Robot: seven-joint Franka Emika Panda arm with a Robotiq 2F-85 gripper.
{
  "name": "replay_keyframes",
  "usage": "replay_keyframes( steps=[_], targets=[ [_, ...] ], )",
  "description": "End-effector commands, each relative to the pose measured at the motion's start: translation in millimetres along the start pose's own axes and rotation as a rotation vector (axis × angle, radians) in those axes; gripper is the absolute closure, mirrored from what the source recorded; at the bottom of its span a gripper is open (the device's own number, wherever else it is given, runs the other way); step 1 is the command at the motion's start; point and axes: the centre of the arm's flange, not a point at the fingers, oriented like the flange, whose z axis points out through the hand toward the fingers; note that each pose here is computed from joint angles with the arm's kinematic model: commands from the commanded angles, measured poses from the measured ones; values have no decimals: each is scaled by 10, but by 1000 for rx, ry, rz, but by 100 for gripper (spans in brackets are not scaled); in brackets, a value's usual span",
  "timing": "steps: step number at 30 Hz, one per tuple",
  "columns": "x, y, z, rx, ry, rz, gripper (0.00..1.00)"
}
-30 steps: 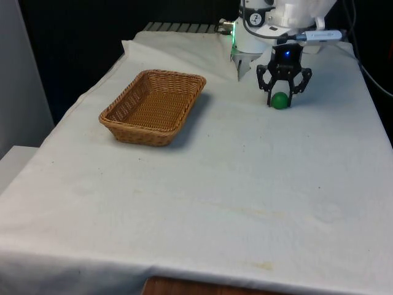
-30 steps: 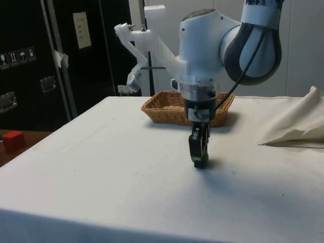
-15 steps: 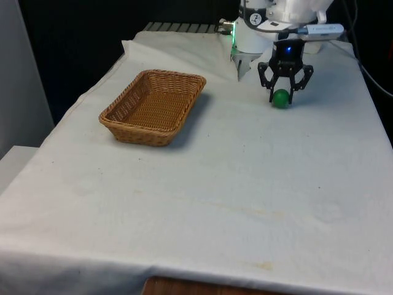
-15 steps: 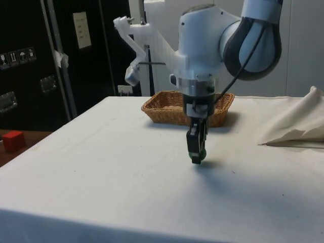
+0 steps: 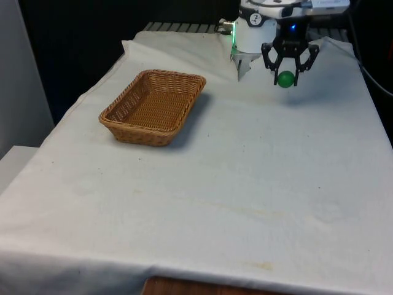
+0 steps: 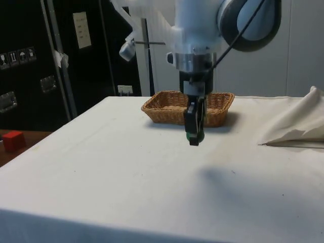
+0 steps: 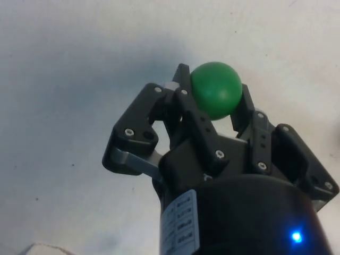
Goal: Pick up the ball and place it into the basket.
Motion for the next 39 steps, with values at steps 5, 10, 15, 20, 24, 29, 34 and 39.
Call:
replay_keyframes(
  steps=[5,10,15,20,24,29,34,39],
  targets=[
    [26,-1,-137,5,-2,2,100],
    [74,13,-350,-2,-6,4,100],
    [90,-4,-501,13,-7,0,100],
    [118,4,-663,1,-9,-2,100],
    [153,6,-821,0,-10,-2,100],
    [189,10,-933,-1,-10,-5,100],
    [241,22,-1027,3,-6,-10,100],
    [351,130,-1142,-21,-5,-12,100]
  ],
)
